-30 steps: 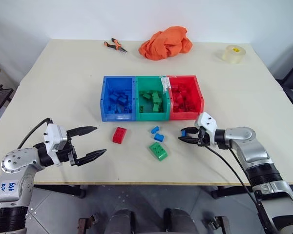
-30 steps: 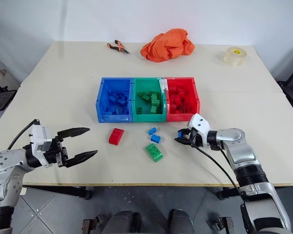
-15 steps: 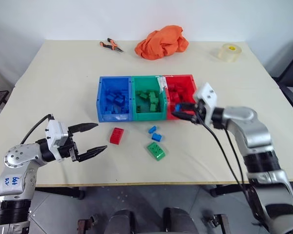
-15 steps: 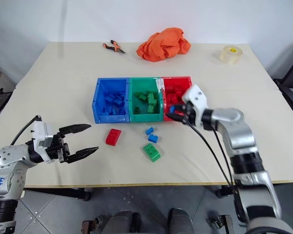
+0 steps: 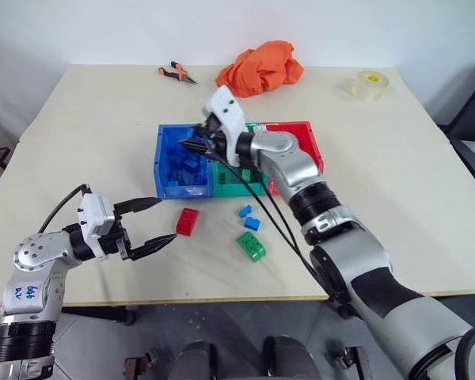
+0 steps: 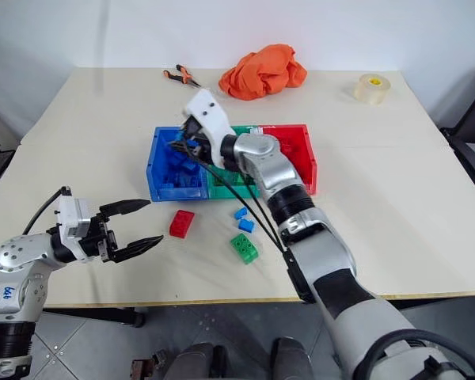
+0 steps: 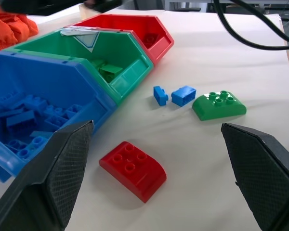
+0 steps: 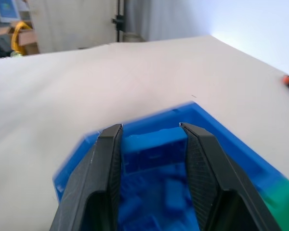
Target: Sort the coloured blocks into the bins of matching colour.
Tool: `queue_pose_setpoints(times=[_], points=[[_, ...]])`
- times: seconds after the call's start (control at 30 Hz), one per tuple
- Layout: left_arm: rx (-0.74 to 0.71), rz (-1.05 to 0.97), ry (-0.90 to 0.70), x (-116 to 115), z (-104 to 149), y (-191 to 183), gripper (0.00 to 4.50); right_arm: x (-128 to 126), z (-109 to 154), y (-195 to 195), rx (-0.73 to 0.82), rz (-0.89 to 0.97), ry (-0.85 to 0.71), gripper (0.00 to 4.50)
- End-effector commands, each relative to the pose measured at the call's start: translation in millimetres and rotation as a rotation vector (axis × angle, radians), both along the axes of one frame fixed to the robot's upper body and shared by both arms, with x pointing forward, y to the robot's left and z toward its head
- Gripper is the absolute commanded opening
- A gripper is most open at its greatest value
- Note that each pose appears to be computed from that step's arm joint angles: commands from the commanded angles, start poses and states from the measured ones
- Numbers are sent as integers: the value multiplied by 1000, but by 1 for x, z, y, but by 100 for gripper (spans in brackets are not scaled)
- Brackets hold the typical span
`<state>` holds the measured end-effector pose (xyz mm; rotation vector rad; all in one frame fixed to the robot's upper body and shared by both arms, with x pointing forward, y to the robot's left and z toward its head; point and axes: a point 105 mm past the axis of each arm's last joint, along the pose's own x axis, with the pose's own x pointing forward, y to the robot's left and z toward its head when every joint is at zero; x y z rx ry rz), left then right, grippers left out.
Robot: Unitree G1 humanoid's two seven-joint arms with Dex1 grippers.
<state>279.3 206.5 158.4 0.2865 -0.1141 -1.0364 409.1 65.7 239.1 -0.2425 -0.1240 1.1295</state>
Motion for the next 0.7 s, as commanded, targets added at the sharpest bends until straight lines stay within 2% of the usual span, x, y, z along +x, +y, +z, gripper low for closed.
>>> queue_pose_setpoints(times=[0.03, 0.23, 0.4, 0.5, 0.6, 0.7], points=[[3, -10, -50, -2, 9, -5, 450, 3, 0, 6, -33, -23, -44, 247], [-2, -14, -59, 1, 11, -6, 450, 9, 10, -2, 0, -43, -70, 447], [-9, -39, -61, 6, 12, -11, 450, 7, 21, -24, 23, -5, -124, 447], [-14, -56, -61, 7, 13, -13, 450, -16, 13, -48, 2, 139, -138, 447], [-4, -64, -46, 8, 10, -10, 450, -47, -13, -99, -90, 208, -93, 447], [-6, -65, -35, 6, 8, -5, 450, -74, -34, -147, -171, 184, -16, 447]])
